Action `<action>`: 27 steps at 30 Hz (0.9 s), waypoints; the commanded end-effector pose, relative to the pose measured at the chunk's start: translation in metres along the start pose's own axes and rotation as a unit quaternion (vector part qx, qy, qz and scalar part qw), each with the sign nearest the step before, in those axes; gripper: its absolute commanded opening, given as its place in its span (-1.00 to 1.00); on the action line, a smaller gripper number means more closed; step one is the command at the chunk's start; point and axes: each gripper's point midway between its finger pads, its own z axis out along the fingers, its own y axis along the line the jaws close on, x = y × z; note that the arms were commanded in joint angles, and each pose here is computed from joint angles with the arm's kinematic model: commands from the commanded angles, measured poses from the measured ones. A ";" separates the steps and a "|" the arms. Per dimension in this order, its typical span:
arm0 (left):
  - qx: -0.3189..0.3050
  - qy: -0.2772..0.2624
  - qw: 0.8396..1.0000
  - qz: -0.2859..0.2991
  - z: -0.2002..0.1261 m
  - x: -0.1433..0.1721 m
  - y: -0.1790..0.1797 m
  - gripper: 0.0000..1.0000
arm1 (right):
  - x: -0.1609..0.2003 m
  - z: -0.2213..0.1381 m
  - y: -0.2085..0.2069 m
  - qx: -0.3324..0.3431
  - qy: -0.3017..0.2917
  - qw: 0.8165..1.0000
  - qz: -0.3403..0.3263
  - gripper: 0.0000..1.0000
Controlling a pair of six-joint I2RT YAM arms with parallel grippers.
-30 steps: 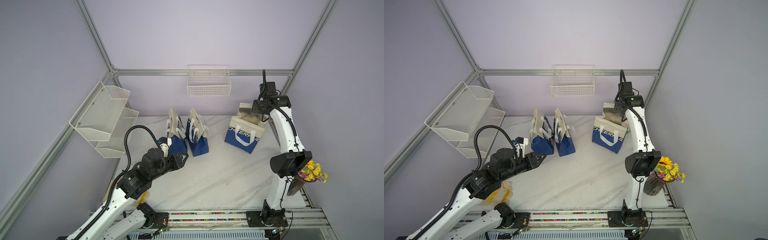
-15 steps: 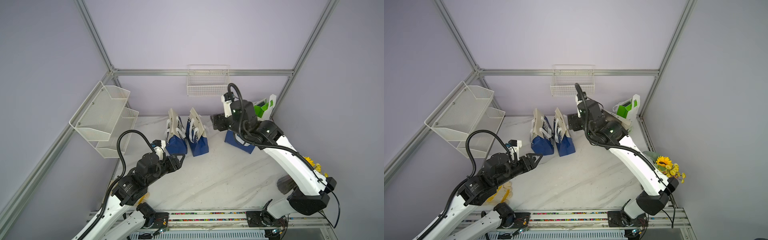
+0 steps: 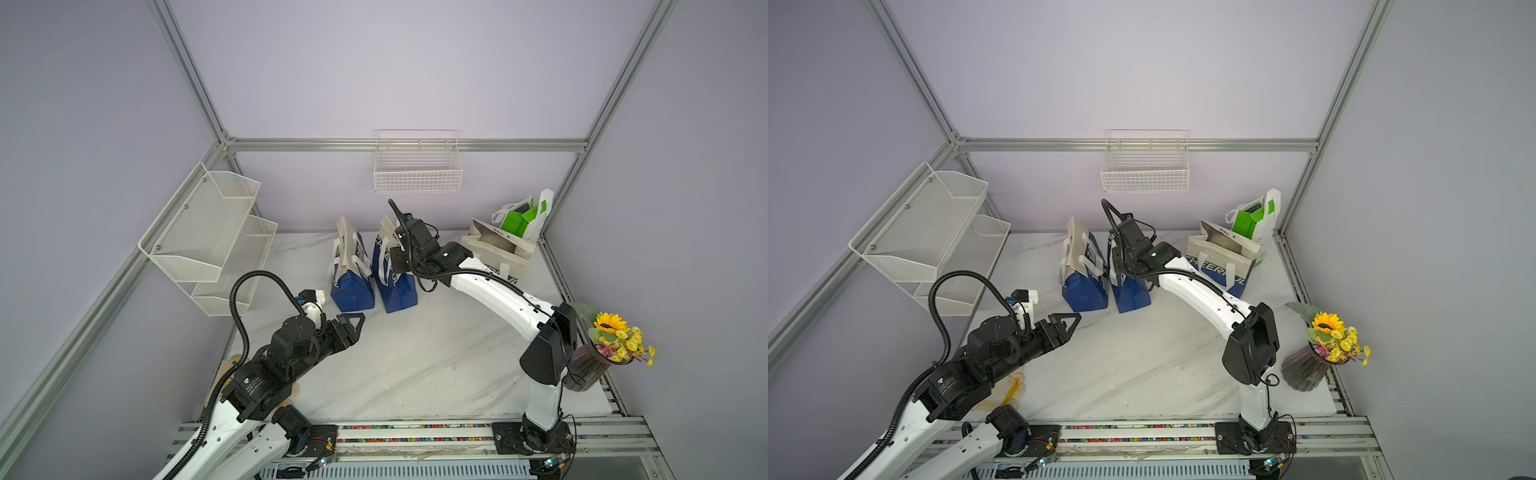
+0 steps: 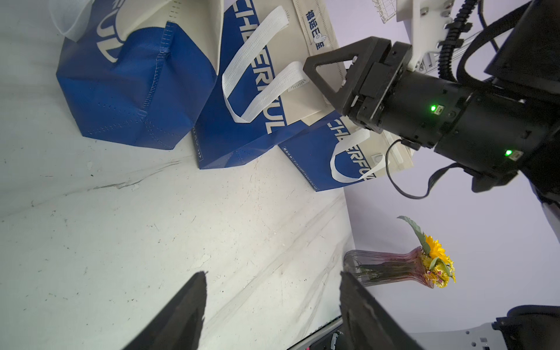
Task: Open the takeout bag
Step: Move the takeout bag to the center of the board.
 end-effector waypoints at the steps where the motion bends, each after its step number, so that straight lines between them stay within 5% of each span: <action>1: 0.015 -0.023 1.000 -0.015 -0.002 -0.009 -0.005 0.40 | -0.036 -0.006 -0.003 -0.014 -0.044 0.998 0.038 -0.04; 8: 0.006 0.001 1.000 -0.015 0.012 0.002 0.000 0.40 | -0.039 -0.012 -0.007 -0.014 -0.044 0.998 0.035 -0.98; 21: 0.052 0.010 0.999 -0.003 0.028 -0.006 -0.031 0.41 | 0.041 -0.114 0.017 -0.110 -0.008 0.993 -0.040 -1.00; 27: 0.110 0.024 0.993 -0.024 0.036 0.000 -0.049 0.43 | 0.076 -0.133 0.022 -0.167 0.026 0.985 -0.045 -1.00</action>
